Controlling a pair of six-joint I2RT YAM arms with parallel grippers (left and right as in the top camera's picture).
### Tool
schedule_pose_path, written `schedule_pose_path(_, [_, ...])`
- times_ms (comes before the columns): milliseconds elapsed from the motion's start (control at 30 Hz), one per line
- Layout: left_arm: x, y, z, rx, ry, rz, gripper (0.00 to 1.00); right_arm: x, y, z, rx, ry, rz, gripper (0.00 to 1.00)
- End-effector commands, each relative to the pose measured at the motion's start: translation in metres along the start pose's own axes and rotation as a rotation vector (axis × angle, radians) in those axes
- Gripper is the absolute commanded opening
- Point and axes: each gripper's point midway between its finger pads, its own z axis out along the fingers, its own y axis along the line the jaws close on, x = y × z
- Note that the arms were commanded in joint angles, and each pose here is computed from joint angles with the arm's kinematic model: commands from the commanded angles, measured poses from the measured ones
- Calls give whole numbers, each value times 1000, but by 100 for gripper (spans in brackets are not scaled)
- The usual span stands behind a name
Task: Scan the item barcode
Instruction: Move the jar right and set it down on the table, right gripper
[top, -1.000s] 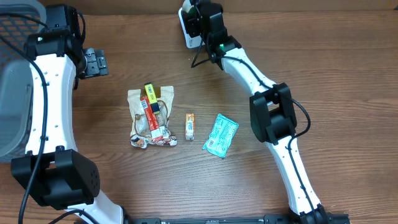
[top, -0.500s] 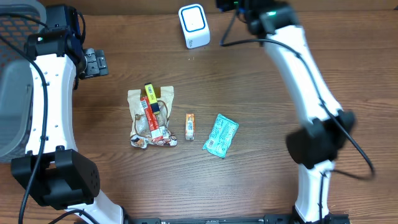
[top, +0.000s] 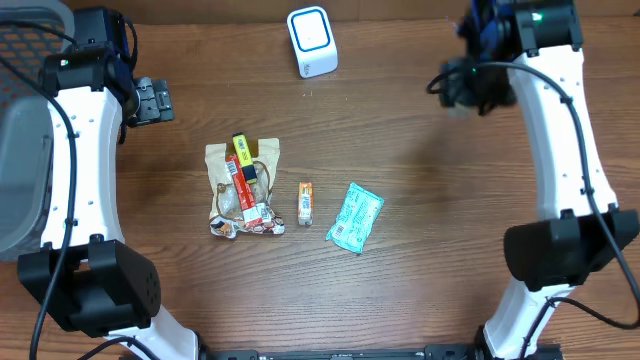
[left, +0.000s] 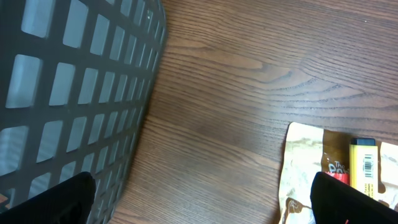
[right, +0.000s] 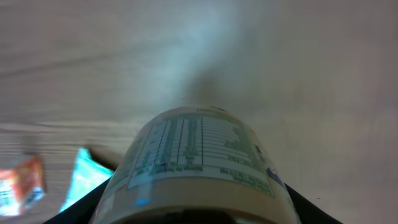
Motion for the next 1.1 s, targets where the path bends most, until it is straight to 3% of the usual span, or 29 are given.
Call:
schedule_pose_path(0, [-6,2,-5,-3,-22,12,100,20,-21,36,30,112,132,9])
schedule_pose_path(200, [-6,2,-5,-3,-22,12,100,52,-51,106,54,224,205,10])
schedule_pose_path(600, [-6,2,-5,-3,-22,12,99,76,-66,177,55,207,245,17])
schedule_pose_path(633, [-6,2,-5,-3,-22,12,100,77,-66,178,55,209,245,23])
schedule_pose_path(667, [-6,2,-5,-3,-22,12,100,77,-66,178,55,209,245,37])
schedule_pose_path(733, [-6,2,-5,-3,-22,12,100,77,-66,178,55,208,245,82])
schedule_pose_path(767, [-6,2,-5,-3,-22,12,100,76,-66,178,55,206,244,91])
schedule_pose_path(867, [-6,2,-5,-3,-22,12,100,69,-66,173,52,186,238,100])
schedule_pose_path(1067, [-6,2,-5,-3,-22,12,100,30,-62,104,35,111,260,100])
